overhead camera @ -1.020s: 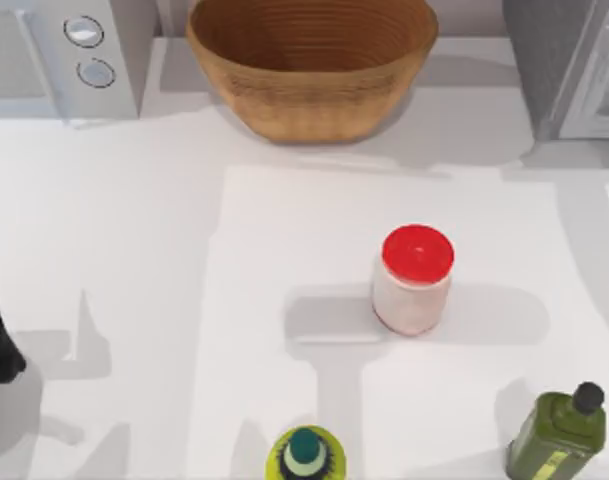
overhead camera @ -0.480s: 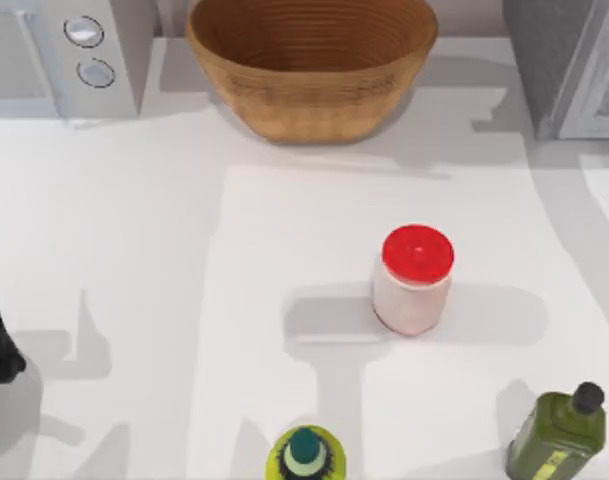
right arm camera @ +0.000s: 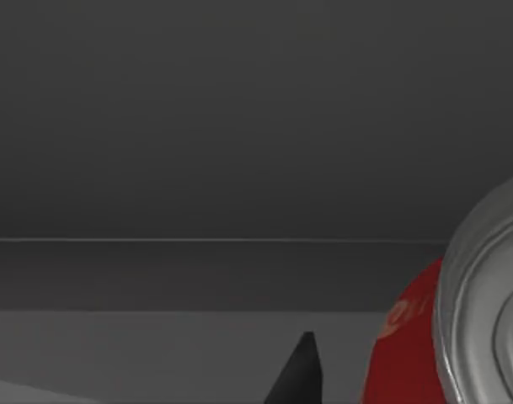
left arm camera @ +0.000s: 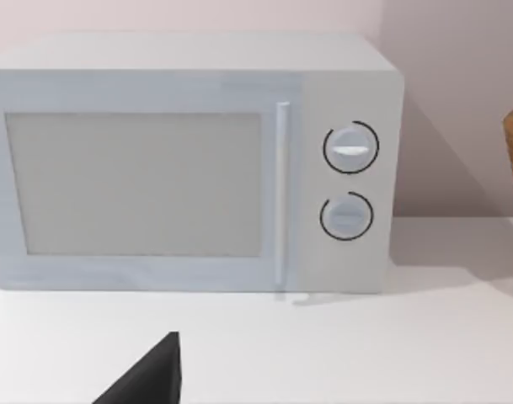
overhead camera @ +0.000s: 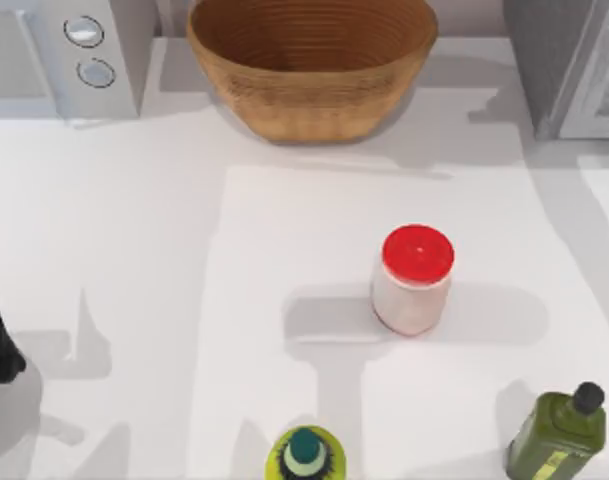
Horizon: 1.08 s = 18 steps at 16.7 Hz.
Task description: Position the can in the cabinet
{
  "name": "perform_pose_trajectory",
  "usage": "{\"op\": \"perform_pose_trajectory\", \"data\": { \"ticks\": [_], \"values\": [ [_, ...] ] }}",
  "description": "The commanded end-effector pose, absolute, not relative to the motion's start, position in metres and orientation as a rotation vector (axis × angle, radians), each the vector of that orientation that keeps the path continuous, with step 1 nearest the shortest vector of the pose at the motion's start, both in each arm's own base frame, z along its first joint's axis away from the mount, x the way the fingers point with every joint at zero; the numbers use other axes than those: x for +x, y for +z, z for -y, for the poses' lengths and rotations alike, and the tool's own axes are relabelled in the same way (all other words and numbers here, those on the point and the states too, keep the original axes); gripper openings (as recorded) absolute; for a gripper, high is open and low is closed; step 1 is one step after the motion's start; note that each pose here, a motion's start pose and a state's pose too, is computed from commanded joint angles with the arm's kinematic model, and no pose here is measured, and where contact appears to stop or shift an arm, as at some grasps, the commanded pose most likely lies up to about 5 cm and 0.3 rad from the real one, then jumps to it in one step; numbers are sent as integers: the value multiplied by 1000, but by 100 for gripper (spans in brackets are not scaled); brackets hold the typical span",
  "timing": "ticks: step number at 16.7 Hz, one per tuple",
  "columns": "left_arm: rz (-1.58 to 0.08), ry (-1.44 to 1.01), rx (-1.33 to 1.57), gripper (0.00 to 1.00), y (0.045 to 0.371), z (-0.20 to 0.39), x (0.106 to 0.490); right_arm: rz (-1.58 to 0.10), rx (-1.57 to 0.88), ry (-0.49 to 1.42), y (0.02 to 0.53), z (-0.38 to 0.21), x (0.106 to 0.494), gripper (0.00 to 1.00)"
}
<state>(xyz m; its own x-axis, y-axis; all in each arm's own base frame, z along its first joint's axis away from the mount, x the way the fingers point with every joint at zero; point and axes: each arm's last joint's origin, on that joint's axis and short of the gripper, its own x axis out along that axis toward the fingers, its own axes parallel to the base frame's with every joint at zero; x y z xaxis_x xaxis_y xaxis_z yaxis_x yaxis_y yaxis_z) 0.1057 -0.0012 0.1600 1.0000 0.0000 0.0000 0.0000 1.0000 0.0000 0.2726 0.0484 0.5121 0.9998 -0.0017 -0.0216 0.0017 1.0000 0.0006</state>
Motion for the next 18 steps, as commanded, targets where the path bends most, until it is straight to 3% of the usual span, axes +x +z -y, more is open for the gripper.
{"op": "perform_pose_trajectory", "data": {
  "ticks": [12, 18],
  "values": [
    [0, 0, 0, 100, 160, 1, 106, 13, 6, -1, 540, -47, 387, 0],
    [0, 0, 0, 100, 160, 1, 106, -3, 4, -1, 530, -45, 406, 0]
  ]
}}
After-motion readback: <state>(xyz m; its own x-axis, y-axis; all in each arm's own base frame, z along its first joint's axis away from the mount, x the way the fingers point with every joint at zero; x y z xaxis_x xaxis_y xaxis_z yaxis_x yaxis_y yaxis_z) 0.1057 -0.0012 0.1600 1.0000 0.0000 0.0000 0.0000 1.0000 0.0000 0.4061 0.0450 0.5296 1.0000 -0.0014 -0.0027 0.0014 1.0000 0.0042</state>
